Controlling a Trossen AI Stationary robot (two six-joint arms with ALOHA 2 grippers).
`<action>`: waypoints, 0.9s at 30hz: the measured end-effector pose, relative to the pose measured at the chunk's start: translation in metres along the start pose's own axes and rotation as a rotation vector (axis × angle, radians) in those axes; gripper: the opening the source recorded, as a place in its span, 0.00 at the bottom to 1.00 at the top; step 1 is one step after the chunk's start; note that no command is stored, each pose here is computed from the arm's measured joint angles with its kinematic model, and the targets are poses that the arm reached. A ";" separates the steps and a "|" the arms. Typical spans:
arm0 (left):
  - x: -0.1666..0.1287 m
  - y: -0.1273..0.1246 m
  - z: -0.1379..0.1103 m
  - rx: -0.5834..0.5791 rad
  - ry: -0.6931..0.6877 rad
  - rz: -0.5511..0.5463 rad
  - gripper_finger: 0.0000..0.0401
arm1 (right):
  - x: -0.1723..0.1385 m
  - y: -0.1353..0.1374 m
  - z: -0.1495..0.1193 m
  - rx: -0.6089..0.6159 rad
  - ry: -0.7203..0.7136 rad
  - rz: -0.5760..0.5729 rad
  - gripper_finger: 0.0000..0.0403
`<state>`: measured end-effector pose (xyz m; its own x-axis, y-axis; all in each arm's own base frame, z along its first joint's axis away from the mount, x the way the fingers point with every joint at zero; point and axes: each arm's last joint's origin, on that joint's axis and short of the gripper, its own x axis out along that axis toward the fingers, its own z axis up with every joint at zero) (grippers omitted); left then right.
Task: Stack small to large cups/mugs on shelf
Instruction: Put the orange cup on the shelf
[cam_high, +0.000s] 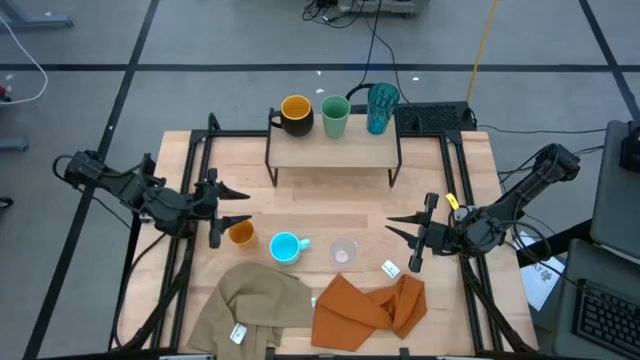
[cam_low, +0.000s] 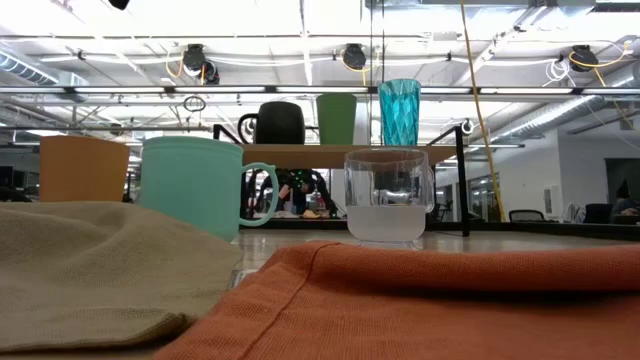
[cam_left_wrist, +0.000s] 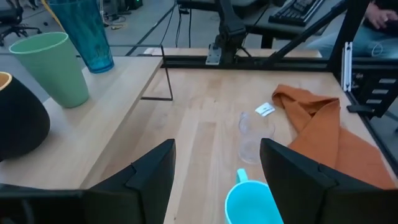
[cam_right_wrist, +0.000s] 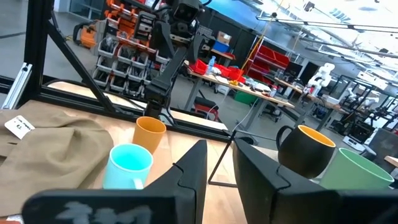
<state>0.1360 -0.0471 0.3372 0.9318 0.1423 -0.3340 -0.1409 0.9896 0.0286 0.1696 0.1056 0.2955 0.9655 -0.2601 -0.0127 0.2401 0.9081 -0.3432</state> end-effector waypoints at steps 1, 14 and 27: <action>0.000 0.000 0.001 -0.003 -0.006 -0.001 0.58 | 0.000 0.000 0.000 0.004 0.000 0.000 0.17; 0.000 0.000 0.004 0.106 -0.037 0.021 0.58 | 0.000 0.000 0.000 -0.035 0.000 0.000 0.17; -0.001 -0.001 0.015 0.063 -0.137 0.019 0.58 | 0.000 0.000 0.000 0.111 0.000 0.000 0.17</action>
<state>0.1400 -0.0480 0.3513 0.9668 0.1578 -0.2012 -0.1413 0.9855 0.0940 0.1695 0.1055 0.2955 0.9655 -0.2603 -0.0122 0.2501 0.9388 -0.2368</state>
